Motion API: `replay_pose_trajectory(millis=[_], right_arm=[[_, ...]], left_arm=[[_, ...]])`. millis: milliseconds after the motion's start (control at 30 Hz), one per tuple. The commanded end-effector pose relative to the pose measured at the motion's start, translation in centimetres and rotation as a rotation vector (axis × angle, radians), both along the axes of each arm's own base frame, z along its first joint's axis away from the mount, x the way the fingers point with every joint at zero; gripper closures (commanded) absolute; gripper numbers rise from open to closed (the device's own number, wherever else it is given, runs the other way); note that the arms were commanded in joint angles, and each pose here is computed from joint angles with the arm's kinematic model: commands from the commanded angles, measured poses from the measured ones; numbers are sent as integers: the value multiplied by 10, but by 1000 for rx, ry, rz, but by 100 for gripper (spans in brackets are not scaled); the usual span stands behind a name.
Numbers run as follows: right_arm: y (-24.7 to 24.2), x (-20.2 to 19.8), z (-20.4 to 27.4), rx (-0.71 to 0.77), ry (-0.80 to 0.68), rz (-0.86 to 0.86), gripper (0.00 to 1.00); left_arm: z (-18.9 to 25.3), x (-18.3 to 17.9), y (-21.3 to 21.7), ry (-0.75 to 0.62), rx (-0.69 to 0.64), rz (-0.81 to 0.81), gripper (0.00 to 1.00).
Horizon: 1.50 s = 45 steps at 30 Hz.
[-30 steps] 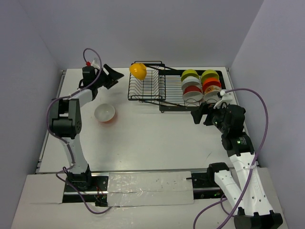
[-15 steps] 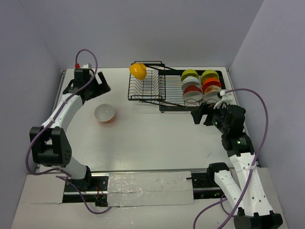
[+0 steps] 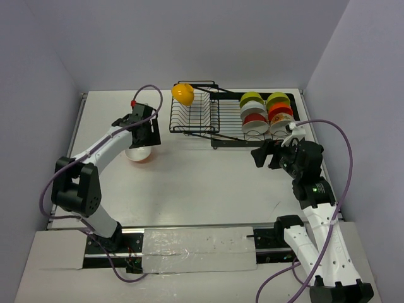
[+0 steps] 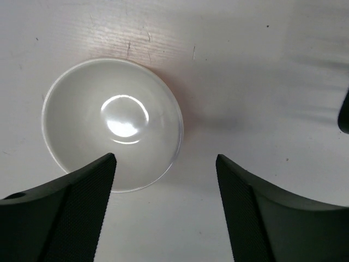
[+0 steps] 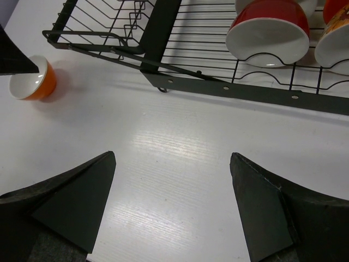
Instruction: Load the bowls into the dish rack
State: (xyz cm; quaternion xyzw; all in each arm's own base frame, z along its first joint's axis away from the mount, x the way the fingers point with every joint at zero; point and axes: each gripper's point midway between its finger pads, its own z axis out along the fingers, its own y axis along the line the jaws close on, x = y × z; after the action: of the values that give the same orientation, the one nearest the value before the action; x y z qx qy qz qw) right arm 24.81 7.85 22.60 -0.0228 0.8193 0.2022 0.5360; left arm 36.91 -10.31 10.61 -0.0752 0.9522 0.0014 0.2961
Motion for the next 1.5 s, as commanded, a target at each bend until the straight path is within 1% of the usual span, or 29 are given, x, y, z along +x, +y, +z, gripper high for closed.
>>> replay_pose_trajectory(millis=[0,67,100,167,267,333,467,500,700,767,800,867,900,933,1033,1167,1200,1267,1300,1367,1400,1467], right_arm=[[2,-2,12,-6,-57,19,7],[2,-3,11,-10,-60,17,7],[2,-4,12,-11,-65,18,7],[2,-4,9,-9,-63,19,7],[3,-5,9,-4,-66,25,7],[3,-6,10,-3,-72,23,7],[4,-6,11,-3,-74,30,7],[3,-5,11,-4,-74,27,7],[3,-5,9,-2,-72,24,7],[2,-4,9,-7,-71,18,7],[1,-4,9,-8,-68,15,7],[1,-4,9,-12,-70,13,7],[1,-3,9,-11,-67,11,7],[1,-3,9,-13,-66,12,7],[1,-2,10,-16,-66,13,7],[0,-1,10,-15,-64,11,7],[1,-1,11,-14,-65,12,7],[1,0,10,-13,-63,12,7],[1,0,10,-13,-63,13,7],[1,0,11,-13,-66,12,7],[1,-1,11,-15,-67,11,7],[0,-1,11,-17,-68,8,7]], left_arm=[[-5,9,-1,-5,45,28,28],[-11,9,-3,11,53,28,33],[-14,9,-6,19,60,24,39],[-16,8,-11,19,68,16,43],[-20,8,-17,32,68,6,45],[-24,8,-16,43,84,12,48],[-30,8,-16,57,102,13,57],[-33,8,-16,64,107,13,62],[-37,10,-13,77,148,11,67],[-36,11,-12,77,156,11,74],[-34,11,-12,74,156,12,79],[-29,12,-10,63,165,13,87],[-22,12,-10,51,162,15,96],[-15,13,-10,39,159,16,99],[13,13,-9,-14,141,16,100],[69,18,-16,-142,71,-19,100],[98,23,-25,-211,18,-41,100],[133,28,-34,-294,-40,-77,100],[160,34,-47,-361,-110,-116,100],[193,36,-63,-440,-194,-170,100],[222,38,-80,-509,-287,-224,100],[252,37,-99,-582,-387,-292,100]])
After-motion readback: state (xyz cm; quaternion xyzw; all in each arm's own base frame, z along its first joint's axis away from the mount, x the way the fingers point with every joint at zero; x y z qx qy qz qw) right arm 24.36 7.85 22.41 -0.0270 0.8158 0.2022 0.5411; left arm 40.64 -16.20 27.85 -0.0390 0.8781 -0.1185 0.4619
